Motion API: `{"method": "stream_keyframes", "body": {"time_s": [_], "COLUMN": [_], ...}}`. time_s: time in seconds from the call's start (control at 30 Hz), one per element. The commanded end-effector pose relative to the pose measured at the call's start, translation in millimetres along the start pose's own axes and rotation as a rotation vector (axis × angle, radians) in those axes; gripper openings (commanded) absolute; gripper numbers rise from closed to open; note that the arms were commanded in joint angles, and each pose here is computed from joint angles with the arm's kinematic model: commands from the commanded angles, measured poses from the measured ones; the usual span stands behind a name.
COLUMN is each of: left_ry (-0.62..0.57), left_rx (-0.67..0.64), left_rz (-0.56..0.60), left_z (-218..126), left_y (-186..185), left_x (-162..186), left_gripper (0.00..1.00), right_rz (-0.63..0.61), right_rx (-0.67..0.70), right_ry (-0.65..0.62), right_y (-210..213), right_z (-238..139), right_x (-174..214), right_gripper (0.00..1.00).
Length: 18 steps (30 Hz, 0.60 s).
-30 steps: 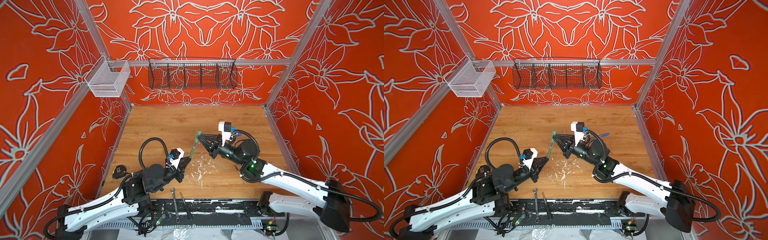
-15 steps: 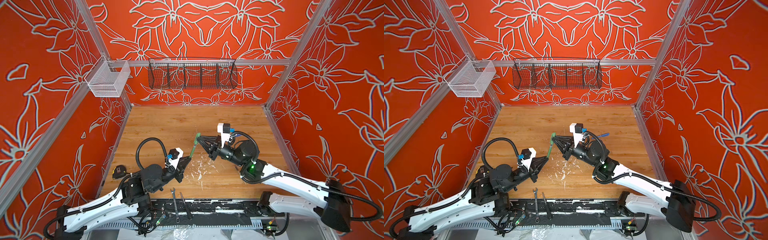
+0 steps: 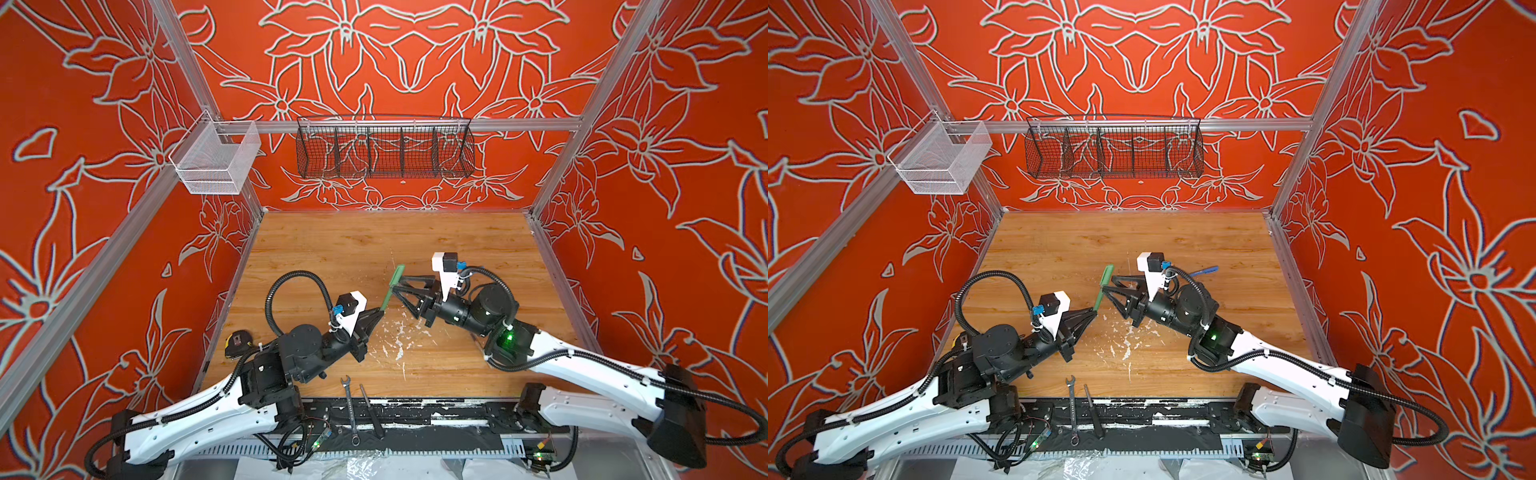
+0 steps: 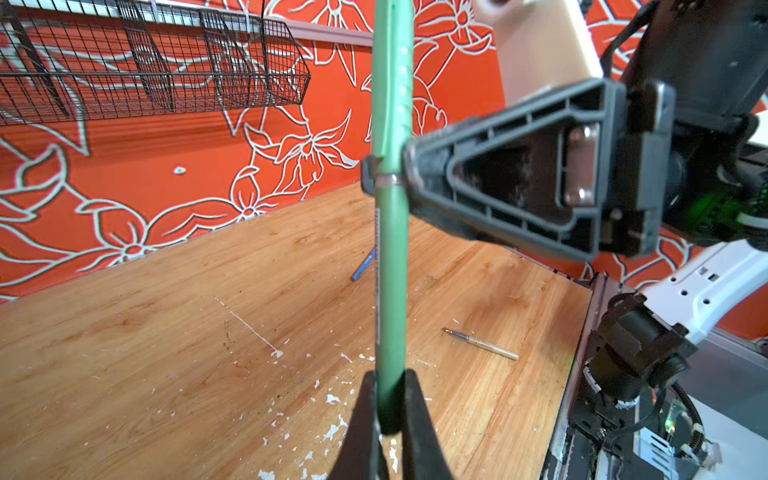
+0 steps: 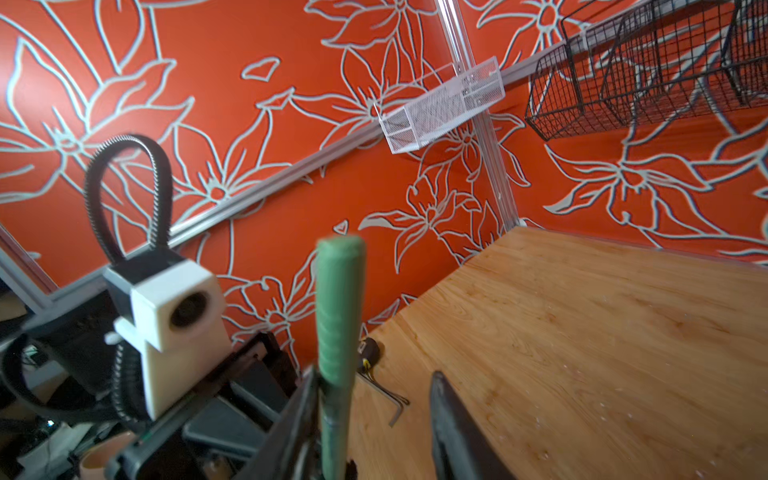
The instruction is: Insert the pens into the pen caps
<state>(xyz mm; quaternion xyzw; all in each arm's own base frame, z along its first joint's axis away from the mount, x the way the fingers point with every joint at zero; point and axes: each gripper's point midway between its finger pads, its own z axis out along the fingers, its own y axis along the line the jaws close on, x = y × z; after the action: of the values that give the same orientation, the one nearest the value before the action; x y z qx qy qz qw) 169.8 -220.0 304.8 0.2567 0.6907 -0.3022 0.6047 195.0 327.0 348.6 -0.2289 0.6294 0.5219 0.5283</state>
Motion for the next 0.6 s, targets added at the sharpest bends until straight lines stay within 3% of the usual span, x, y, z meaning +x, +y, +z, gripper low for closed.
{"method": "stream_keyframes", "body": {"time_s": [0.0,0.2,0.57], "left_ry": [-0.038,-0.006,0.012], "left_rx": [0.026,0.04,0.088], "left_rz": [-0.018,-0.04,-0.049], "left_z": [-5,-6,-3], "left_y": [-5,-6,-16], "left_x": [-15,-5,-5], "left_gripper": [0.0,0.0,0.0], "right_rz": [-0.031,-0.04,-0.056], "right_rx": [0.005,-0.109,-0.151], "right_ry": [0.07,0.167,0.171], "right_y": [8,33,43], "right_z": [-11,-16,0], "right_x": [-1,3,-9], "right_gripper": [0.58,0.64,0.65]}}
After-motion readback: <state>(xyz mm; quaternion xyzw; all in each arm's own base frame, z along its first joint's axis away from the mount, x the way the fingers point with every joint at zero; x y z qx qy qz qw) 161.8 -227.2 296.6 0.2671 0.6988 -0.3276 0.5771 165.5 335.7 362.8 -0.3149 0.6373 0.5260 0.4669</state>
